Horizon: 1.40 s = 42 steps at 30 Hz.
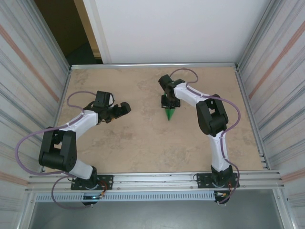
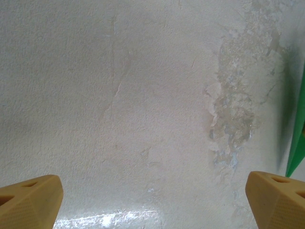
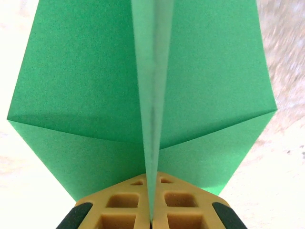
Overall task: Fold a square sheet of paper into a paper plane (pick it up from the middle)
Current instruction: Move the paper plane to the top-center of the table.
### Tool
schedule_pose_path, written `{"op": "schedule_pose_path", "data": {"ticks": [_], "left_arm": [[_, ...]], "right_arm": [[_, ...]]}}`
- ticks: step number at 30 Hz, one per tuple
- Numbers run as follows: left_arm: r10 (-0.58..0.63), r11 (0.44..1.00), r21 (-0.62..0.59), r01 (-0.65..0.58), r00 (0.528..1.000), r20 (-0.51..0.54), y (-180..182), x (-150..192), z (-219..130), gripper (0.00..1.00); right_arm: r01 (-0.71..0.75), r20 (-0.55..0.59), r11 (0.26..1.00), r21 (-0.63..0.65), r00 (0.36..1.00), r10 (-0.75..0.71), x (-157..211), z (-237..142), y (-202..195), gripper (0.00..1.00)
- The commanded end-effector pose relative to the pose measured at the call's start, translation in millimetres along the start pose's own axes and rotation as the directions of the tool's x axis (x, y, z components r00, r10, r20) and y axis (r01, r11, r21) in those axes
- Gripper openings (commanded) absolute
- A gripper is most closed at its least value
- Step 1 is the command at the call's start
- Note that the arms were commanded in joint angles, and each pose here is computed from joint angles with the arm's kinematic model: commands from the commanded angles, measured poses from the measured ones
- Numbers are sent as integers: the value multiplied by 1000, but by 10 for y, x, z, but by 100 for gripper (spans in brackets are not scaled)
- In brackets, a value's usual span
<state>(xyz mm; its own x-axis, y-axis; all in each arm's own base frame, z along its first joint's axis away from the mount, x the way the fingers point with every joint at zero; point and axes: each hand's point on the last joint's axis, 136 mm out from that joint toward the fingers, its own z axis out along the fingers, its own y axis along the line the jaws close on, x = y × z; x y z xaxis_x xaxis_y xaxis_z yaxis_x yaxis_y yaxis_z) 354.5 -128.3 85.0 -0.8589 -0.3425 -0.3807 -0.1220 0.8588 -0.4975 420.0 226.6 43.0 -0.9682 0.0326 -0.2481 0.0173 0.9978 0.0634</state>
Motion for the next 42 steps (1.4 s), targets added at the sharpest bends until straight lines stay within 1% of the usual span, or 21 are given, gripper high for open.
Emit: {"op": "schedule_pose_path", "data": {"ticks": [1, 6, 9, 11, 13, 16, 19, 23, 26, 30, 35, 42], "left_arm": [[10, 1000, -1, -10, 1000, -18, -30, 16, 6, 99], [13, 1000, 4, -13, 1000, -20, -59, 18, 15, 99], [15, 1000, 5, -15, 1000, -26, -72, 26, 26, 99], [17, 1000, 8, -17, 999, -28, -86, 22, 32, 99], [19, 1000, 11, -18, 999, -31, -99, 24, 37, 99], [24, 1000, 15, -24, 999, -33, -123, 27, 40, 99], [25, 1000, 16, -24, 999, -35, -131, 35, 45, 99], [27, 1000, 16, -26, 999, -38, -135, 45, 56, 99], [28, 999, 16, -27, 999, -39, -138, 51, 61, 99], [26, 1000, 13, -26, 999, -42, -127, 60, 62, 99], [26, 1000, 11, -26, 999, -46, -116, 74, 63, 99], [24, 1000, 10, -24, 998, -51, -104, 87, 83, 99]], "right_arm": [[39, -4, 999, -9, 999, -39, -87, 18, 42, 8], [26, -22, 999, -36, 999, -27, -126, 123, 103, 10], [30, -14, 998, -52, 999, -30, -181, 144, 138, 12], [34, -29, 998, -45, 999, -36, -155, 200, 119, 13], [34, -7, 998, -47, 999, -34, -253, 153, 139, 16], [34, -13, 999, -28, 999, -35, -248, 161, 107, 21], [34, -8, 999, -34, 999, -35, -252, 86, 128, 26], [27, 21, 999, -43, 999, -26, -292, -82, 156, 29], [9, 26, 999, -44, 1000, -8, -302, -114, 143, 28], [-13, -2, 998, -61, 1000, 13, -245, -52, 185, 28], [-16, -22, 996, -84, 1000, 14, -183, 24, 253, 33], [-11, -50, 998, -61, 999, 8, -123, 164, 212, 38]]}}
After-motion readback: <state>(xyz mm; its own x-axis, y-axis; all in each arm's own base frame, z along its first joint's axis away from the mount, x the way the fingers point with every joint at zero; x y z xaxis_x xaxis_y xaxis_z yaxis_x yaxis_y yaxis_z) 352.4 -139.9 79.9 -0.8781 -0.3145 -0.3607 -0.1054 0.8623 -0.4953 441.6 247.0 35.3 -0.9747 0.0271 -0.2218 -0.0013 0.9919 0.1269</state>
